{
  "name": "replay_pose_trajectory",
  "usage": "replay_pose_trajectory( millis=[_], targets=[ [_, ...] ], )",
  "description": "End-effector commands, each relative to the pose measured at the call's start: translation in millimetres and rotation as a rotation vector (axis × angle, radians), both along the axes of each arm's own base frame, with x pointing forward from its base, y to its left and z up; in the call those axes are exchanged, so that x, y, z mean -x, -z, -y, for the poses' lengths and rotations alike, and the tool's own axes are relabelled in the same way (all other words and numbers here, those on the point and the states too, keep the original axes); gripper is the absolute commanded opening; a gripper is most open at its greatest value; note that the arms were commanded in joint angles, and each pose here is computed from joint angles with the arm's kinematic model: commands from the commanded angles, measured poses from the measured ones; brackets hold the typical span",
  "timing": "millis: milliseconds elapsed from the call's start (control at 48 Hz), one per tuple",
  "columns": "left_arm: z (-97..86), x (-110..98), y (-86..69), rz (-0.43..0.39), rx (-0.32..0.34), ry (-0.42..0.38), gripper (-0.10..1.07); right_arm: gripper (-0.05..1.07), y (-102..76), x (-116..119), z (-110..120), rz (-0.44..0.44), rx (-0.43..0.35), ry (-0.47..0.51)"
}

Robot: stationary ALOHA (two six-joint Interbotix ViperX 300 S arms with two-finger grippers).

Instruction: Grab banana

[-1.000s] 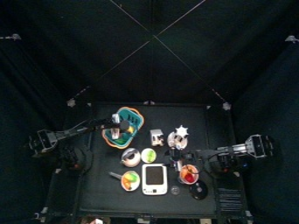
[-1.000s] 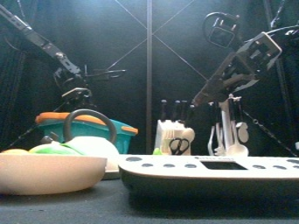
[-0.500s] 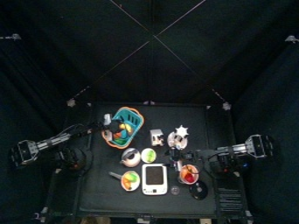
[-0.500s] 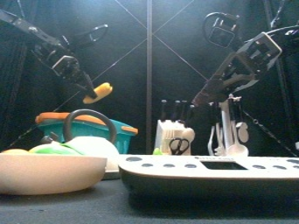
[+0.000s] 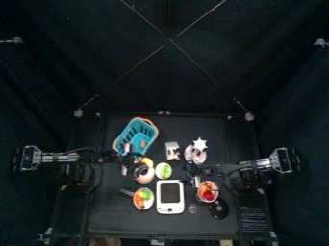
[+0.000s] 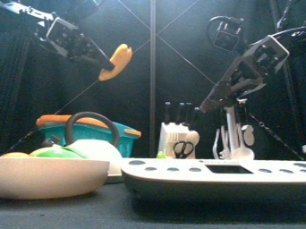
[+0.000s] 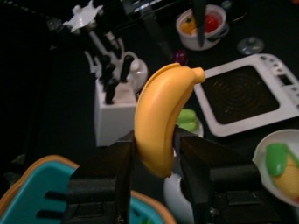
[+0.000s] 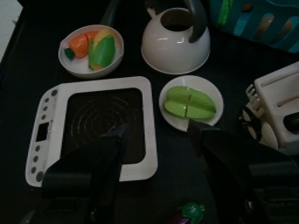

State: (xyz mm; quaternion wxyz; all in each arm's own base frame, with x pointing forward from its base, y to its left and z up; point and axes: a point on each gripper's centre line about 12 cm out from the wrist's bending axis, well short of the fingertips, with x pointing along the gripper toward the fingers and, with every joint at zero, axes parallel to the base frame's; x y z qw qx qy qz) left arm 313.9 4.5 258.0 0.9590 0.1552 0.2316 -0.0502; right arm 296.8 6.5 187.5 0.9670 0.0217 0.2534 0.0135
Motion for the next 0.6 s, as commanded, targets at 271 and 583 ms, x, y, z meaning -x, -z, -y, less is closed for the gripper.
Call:
replay_pose_trajectory(
  millis=[271,583],
  targets=[
    [45.1,-53.1,15.0,-0.055,0.002,0.122,0.63,0.90,-3.2,0.6,-3.0,0.008,-0.002,-0.008],
    [46.4,-64.1,29.0,-0.088,0.001,0.120,0.63,0.90,-3.1,0.7,-3.4,0.006,-0.003,-0.009]
  ],
)
